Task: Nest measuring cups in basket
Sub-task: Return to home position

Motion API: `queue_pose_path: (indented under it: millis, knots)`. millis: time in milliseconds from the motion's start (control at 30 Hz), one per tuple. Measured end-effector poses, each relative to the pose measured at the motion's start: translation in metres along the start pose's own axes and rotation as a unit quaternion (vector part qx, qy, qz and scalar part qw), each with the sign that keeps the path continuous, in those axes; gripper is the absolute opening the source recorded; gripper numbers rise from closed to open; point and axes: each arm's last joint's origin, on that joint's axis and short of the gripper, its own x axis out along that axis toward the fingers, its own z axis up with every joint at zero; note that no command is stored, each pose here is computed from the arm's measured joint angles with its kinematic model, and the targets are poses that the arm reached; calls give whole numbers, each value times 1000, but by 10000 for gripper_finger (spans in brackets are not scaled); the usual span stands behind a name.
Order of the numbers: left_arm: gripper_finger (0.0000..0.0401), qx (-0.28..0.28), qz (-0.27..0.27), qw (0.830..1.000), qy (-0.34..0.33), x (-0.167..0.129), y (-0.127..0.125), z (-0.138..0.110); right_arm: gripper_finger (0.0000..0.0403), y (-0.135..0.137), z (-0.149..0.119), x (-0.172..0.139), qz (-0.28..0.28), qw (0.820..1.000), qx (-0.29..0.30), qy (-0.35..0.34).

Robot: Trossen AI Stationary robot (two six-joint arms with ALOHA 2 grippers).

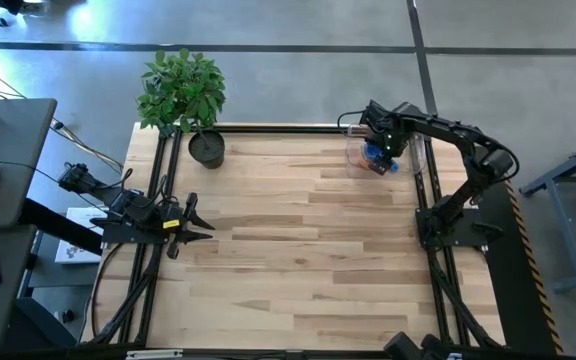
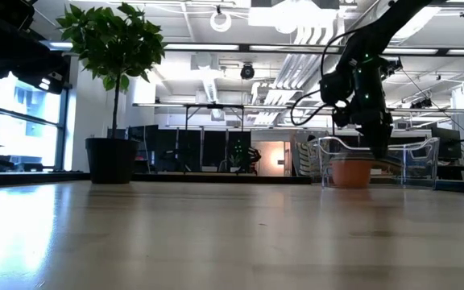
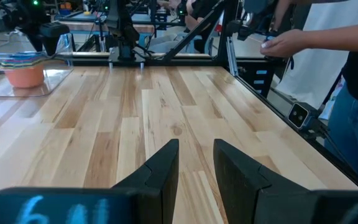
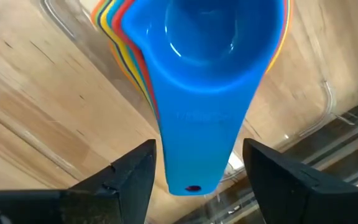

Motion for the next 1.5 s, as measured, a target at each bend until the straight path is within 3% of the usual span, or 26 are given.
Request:
queue_pose_path:
  millis: [333,533,633,867,1067,1200,1300,1500]
  knots:
    - [90,0,0,1000,0,0,0,0,233,1,-12,-24,-1,998,30,-56]
    - [90,0,0,1000,0,0,0,0,234,13,-28,-56,59,981,72,-171]
    - [90,0,0,1000,0,0,0,0,234,31,-35,-65,106,951,73,-282]
    - [90,0,0,1000,0,0,0,0,234,78,-54,-74,177,843,27,-508]
    - [90,0,0,1000,0,0,0,0,232,99,-82,-62,223,747,-15,-626]
    - [90,0,0,1000,0,0,0,0,226,103,-100,-45,232,696,-32,-679]
    - [90,0,0,1000,0,0,0,0,225,102,-112,-32,211,677,-44,-704]
    - [90,0,0,1000,0,0,0,0,225,98,-132,-5,215,665,-37,-714]
